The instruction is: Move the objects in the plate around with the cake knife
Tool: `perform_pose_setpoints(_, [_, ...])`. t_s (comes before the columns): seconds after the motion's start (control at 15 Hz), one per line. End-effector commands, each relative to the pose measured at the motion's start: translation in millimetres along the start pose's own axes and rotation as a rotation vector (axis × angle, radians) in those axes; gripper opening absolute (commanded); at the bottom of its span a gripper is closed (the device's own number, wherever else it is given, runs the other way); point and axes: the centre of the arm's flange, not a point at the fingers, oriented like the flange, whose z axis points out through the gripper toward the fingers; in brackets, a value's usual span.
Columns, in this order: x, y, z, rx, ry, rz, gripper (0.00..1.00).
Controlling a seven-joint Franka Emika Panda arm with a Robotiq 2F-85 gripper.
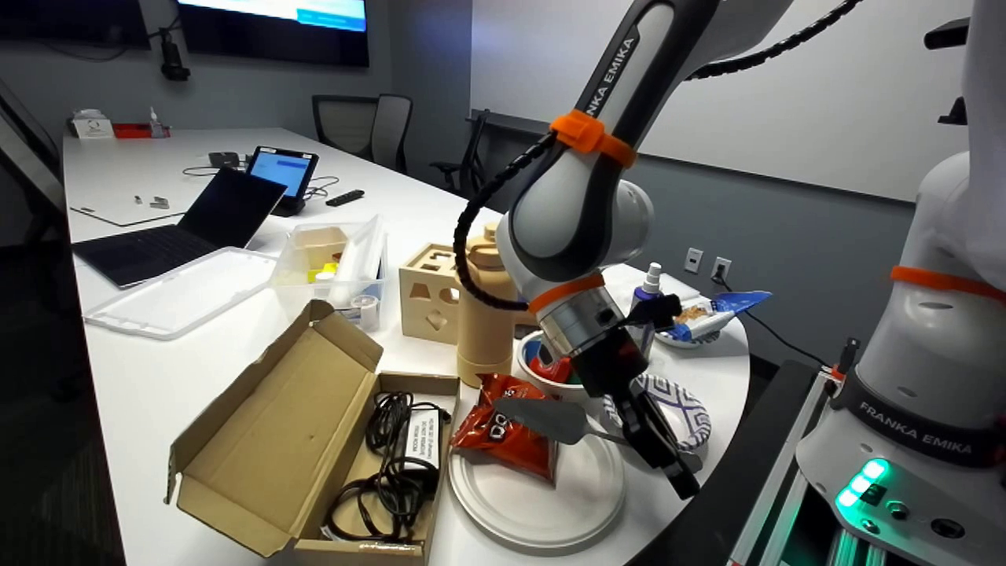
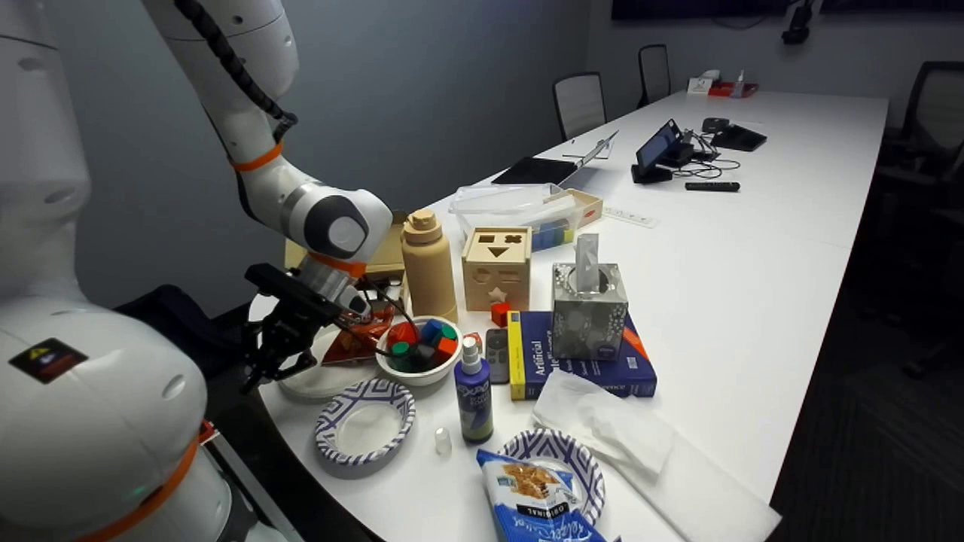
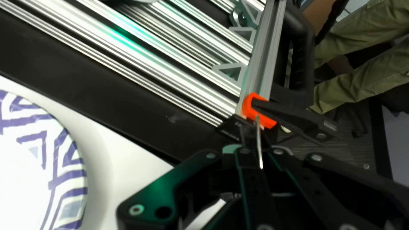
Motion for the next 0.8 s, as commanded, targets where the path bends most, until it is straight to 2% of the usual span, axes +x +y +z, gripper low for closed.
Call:
perform_pose_setpoints(0.0, [12.7,4.0,-4.6,-0.028,0.06,0.011,0.01])
perform_pose_setpoints(0.47, [25.2,9.1,-8.4,-0.06,0.167,0.042,0.01])
perform_pose_setpoints(0.73, [30.7,9.9,-11.0,-0.069,0.197,0.06,0.01])
